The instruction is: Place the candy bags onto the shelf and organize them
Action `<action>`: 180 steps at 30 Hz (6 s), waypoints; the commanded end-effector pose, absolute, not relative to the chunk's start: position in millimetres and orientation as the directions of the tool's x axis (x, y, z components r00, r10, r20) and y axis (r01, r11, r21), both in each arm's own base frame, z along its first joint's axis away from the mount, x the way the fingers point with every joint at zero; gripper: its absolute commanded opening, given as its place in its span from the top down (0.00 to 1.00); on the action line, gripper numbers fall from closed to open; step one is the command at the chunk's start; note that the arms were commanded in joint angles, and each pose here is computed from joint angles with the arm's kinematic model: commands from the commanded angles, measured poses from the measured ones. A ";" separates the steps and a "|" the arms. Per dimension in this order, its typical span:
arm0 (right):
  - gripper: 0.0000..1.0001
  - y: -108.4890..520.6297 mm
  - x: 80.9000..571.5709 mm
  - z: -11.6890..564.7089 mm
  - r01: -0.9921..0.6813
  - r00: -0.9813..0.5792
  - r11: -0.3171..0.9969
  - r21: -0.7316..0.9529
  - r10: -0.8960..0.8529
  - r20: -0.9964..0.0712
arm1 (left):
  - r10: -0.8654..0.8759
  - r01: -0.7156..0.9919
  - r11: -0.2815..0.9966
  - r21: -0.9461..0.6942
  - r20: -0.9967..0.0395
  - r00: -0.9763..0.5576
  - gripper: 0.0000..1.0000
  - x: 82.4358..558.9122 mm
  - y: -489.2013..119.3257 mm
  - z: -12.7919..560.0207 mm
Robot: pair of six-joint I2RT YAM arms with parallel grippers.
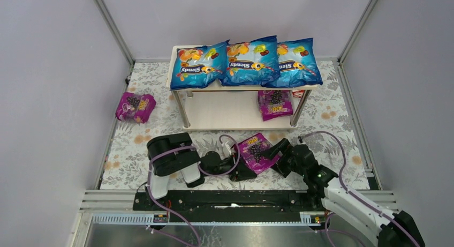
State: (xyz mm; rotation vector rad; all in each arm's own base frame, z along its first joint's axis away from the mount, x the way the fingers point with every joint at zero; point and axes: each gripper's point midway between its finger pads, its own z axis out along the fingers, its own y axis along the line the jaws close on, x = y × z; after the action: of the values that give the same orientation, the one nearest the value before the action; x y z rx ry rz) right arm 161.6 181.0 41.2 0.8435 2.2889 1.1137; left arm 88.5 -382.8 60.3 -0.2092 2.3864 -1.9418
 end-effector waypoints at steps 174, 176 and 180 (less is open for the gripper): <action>0.00 245.4 252.2 156.9 -0.570 -0.242 0.750 0.336 0.238 -0.941 | -0.534 -0.217 0.844 -0.490 -0.731 -0.424 0.15 209.1 -103.5 197.6; 0.00 244.2 251.0 158.2 -0.571 -0.238 0.748 0.337 0.242 -0.941 | -0.578 -0.289 0.816 -0.501 -0.706 -0.409 0.12 211.2 -93.1 189.6; 0.00 243.3 250.0 160.1 -0.574 -0.232 0.747 0.336 0.245 -0.941 | -0.641 -0.362 0.767 -0.530 -0.652 -0.405 0.12 230.2 -78.3 176.1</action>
State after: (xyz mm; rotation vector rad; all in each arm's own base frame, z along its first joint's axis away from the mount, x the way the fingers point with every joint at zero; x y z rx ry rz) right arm 249.3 242.6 141.8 -0.2625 1.7136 0.7575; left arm 216.3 -88.8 186.9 -0.6039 2.0307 -0.3484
